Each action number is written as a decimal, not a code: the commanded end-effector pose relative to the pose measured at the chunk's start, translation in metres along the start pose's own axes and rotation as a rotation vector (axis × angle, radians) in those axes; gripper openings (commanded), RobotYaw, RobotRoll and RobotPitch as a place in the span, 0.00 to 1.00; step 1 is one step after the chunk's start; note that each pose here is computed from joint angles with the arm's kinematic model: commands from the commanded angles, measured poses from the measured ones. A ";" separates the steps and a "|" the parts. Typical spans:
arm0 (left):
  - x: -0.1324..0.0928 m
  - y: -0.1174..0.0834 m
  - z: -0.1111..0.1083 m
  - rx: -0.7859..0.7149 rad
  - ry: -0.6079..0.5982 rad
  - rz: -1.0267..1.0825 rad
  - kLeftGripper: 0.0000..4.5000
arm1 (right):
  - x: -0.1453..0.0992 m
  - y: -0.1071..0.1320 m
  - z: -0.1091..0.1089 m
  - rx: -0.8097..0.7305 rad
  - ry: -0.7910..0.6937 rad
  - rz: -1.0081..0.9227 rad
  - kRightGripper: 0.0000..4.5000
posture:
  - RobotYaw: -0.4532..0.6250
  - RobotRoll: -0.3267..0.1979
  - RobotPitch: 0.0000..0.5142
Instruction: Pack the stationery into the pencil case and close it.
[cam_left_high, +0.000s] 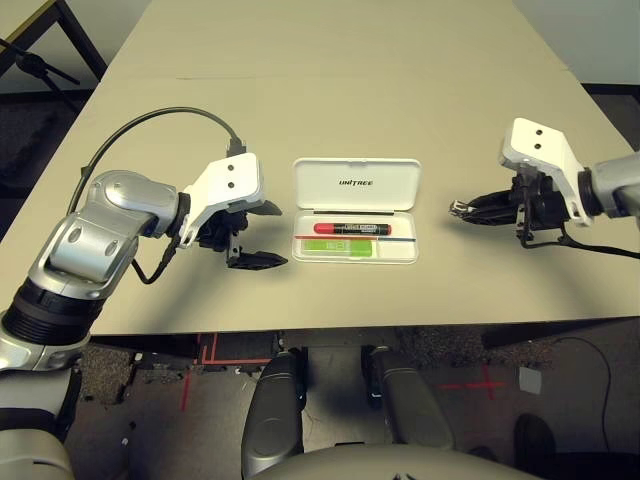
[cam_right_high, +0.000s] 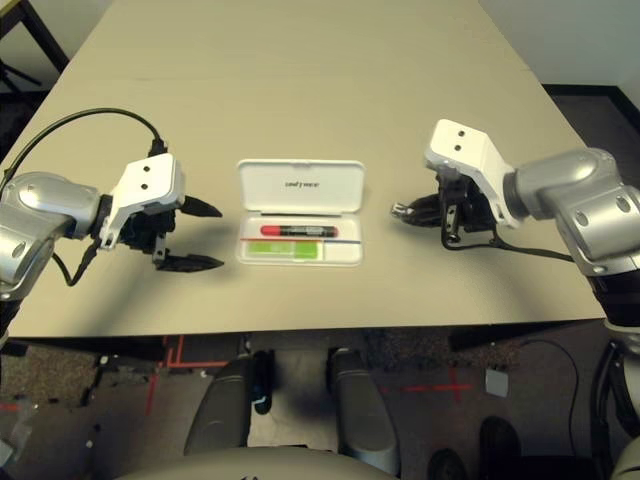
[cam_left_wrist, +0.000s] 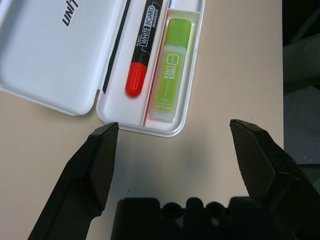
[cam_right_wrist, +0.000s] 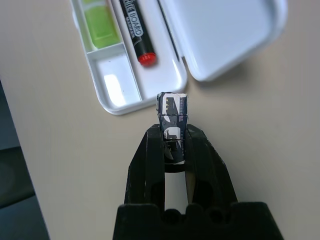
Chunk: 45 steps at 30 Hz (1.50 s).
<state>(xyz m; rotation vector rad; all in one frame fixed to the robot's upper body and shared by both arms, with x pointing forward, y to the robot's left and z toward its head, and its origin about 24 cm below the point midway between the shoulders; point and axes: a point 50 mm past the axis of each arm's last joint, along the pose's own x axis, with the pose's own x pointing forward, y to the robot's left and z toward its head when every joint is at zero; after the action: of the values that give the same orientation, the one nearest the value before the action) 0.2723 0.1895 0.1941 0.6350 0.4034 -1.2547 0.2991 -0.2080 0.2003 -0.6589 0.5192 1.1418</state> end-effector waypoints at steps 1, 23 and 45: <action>-0.001 -0.001 -0.004 -0.014 -0.008 -0.008 1.00 | 0.016 0.001 0.004 -0.047 0.028 0.055 0.06 | 0.40 0.62 0.37; 0.002 0.003 0.003 0.010 -0.049 0.020 1.00 | 0.066 0.014 0.015 -0.175 0.044 0.189 0.06 | 0.43 0.62 0.35; 0.003 0.013 0.006 0.006 -0.049 0.050 1.00 | 0.069 0.021 0.015 -0.138 0.014 0.236 0.99 | 0.41 0.62 0.37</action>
<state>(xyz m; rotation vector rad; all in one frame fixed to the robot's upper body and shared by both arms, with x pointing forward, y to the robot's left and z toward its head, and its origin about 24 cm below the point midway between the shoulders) 0.2836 0.1859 0.2006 0.6110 0.3359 -1.2249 0.3048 -0.1490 0.1560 -0.7500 0.5603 1.3923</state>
